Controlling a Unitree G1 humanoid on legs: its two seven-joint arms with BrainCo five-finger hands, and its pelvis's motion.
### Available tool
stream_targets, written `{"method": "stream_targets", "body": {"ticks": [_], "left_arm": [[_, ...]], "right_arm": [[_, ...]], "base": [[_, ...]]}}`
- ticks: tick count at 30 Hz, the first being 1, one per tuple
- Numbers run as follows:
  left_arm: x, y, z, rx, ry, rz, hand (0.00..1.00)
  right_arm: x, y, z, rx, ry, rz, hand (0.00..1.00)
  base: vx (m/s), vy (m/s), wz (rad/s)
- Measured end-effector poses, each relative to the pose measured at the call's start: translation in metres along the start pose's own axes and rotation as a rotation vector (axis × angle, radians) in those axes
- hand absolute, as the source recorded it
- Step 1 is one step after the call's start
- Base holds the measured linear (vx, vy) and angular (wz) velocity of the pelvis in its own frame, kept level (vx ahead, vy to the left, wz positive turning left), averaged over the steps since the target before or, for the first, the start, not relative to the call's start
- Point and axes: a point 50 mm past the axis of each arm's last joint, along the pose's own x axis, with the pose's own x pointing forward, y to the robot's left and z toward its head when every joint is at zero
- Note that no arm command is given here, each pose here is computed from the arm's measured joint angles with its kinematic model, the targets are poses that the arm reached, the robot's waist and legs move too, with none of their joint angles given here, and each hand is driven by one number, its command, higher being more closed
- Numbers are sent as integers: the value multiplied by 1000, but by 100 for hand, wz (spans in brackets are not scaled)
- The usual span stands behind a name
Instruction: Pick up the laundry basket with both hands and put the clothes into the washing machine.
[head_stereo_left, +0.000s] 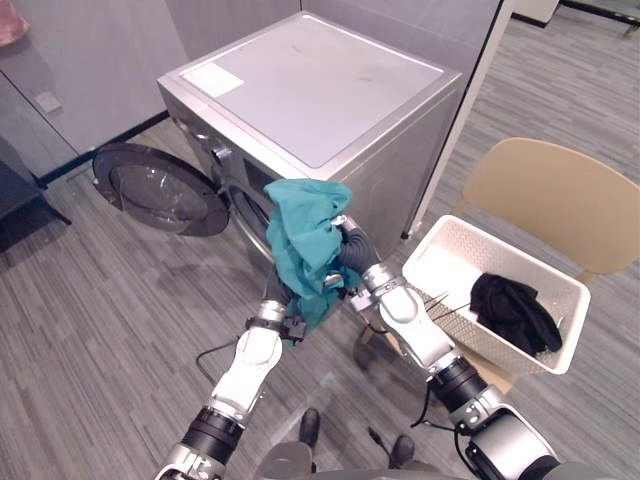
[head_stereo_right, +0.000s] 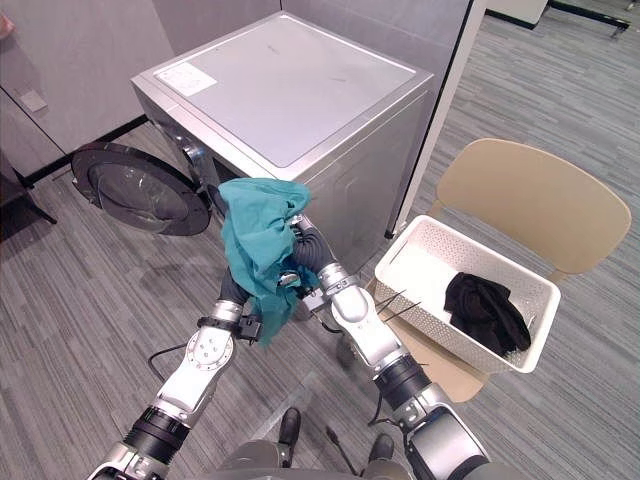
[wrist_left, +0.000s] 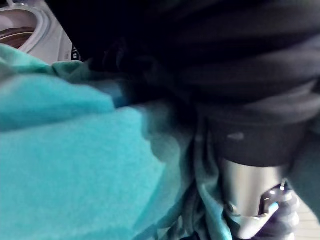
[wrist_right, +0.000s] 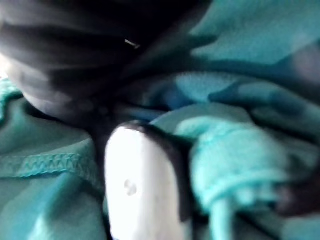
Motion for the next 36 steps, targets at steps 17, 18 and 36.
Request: {"method": "stream_targets", "body": {"ticks": [17, 18, 36], "left_arm": [[4, 5, -13, 103, 56, 13, 100], [2, 4, -14, 88, 62, 22, 100], [-75, 46, -75, -57, 416, 340, 100]], "right_arm": [[-3, 6, -5, -15, 37, 82, 0], [-6, 5, -6, -30, 36, 78, 0], [-108, -30, -53, -286, 299, -69, 0]], "base": [[-52, -54, -2], [0, 0, 0], [26, -5, -8]]}}
